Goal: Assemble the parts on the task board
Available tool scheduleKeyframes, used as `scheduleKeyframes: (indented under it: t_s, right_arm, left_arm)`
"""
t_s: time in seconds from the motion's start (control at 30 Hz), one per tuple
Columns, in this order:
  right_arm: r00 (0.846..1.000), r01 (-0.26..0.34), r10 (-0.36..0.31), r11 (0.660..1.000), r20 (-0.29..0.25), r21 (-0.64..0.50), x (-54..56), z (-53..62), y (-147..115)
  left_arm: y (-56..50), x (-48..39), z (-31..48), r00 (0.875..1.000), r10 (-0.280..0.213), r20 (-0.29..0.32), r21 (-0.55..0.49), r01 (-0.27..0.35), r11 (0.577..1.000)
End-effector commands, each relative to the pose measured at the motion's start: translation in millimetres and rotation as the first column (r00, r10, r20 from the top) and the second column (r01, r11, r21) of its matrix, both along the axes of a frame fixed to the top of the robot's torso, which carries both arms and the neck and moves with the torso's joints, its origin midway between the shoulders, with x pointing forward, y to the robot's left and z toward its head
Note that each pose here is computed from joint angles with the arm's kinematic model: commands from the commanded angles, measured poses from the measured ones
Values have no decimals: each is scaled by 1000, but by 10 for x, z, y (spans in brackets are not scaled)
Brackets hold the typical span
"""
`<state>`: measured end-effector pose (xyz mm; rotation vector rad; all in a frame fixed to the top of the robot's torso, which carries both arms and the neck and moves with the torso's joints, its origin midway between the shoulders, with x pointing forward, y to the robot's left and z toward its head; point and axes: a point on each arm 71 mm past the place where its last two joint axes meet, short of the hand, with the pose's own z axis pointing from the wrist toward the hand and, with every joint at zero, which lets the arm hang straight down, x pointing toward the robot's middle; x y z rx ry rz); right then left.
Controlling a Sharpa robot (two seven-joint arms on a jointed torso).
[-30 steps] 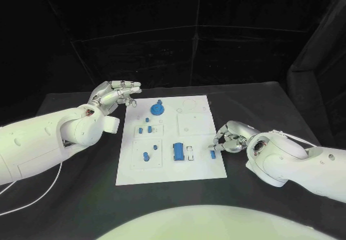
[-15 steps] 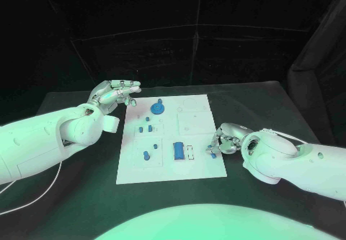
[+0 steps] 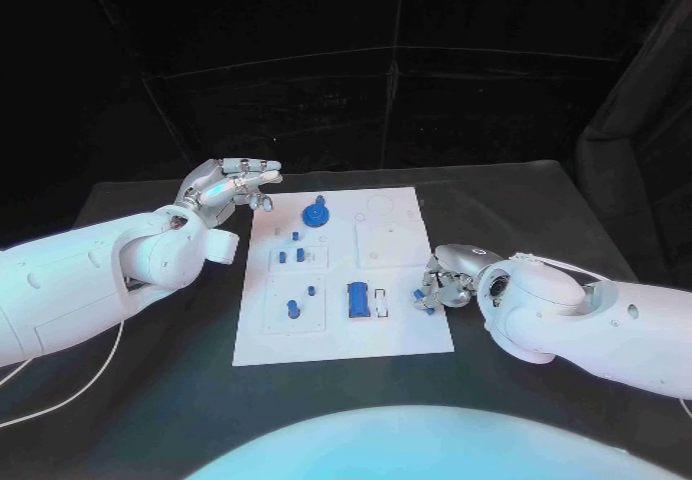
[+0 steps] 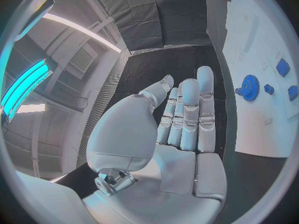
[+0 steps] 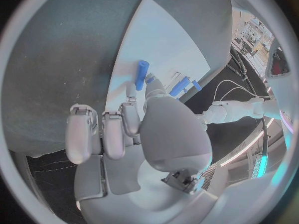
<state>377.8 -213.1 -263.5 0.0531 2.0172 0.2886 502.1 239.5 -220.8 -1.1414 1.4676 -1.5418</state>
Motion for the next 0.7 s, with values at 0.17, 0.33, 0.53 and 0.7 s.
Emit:
scheduleKeyframes:
  t_s: [0.17, 0.33, 0.53, 0.7]
  right_arm:
    - [997, -76, 74, 989, -19, -128, -34, -51, 34]
    - [997, -71, 72, 990, 5, -120, -32, -32, 51]
    - [999, -29, 30, 999, 25, -37, -41, 4, 83]
    - [999, 14, -17, 998, 40, 59, -65, 52, 121]
  left_arm:
    - [-6, -3, 10, 1000, -11, 1, -10, 11, 1000]
    - [-2, -4, 9, 1000, -11, 0, -9, 11, 1000]
    - [6, -5, 8, 1000, -11, 0, -9, 11, 1000]
    - [4, -6, 7, 1000, -12, -1, -9, 12, 1000]
